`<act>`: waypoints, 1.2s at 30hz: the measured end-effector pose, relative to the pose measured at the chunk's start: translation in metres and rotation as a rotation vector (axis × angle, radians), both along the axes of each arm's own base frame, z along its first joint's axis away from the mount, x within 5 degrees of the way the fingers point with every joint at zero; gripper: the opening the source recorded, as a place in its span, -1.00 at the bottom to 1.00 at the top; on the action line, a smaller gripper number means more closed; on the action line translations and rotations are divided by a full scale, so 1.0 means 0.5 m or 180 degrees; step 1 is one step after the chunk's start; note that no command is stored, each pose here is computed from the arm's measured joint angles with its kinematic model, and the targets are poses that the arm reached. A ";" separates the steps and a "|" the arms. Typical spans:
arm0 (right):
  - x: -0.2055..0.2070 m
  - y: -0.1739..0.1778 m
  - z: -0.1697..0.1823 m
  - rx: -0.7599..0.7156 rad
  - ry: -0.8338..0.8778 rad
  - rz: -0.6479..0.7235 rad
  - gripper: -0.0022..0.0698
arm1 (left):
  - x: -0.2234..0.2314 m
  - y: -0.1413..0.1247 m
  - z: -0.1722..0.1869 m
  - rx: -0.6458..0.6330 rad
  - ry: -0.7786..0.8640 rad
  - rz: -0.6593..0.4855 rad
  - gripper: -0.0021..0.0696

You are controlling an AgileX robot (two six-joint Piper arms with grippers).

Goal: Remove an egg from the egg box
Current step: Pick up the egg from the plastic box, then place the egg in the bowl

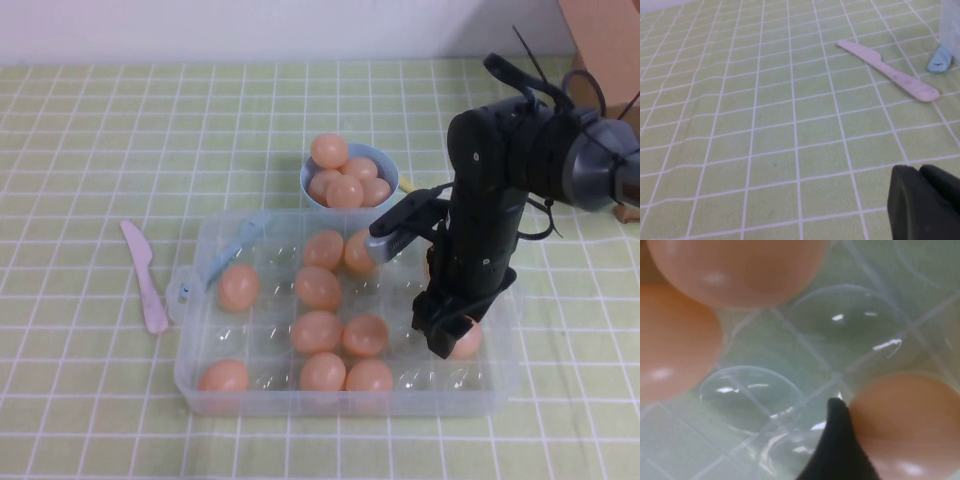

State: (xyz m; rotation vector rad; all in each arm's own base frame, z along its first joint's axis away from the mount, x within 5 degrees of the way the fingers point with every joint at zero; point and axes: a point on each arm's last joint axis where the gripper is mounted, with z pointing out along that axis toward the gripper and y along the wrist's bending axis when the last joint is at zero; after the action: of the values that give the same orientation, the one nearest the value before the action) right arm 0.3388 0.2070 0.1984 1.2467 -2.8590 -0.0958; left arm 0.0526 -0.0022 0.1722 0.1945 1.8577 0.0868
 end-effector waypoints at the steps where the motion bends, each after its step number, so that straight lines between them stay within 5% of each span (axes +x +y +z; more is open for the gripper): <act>1: 0.000 0.000 0.000 0.0000 0.0000 -0.0008 0.30 | 0.000 0.000 0.000 0.0000 0.0000 0.0000 -0.95; 14: 0.014 0.008 0.029 0.0073 -0.0132 -0.0141 0.29 | 0.000 0.000 0.000 0.0000 0.0000 0.0000 -0.95; 24: 0.016 0.005 0.181 0.0410 -0.0762 -0.0230 0.29 | 0.000 0.000 0.000 0.0000 0.0000 0.0000 -0.95; 36: 0.093 0.045 0.190 0.1043 -0.1885 -0.0300 0.29 | 0.000 0.000 0.000 0.0000 0.0000 0.0000 -0.95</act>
State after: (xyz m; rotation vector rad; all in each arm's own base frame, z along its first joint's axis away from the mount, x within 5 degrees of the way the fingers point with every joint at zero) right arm 0.3854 0.2296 0.2932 1.3820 -3.5277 -0.2432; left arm 0.0526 -0.0022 0.1722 0.1945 1.8577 0.0868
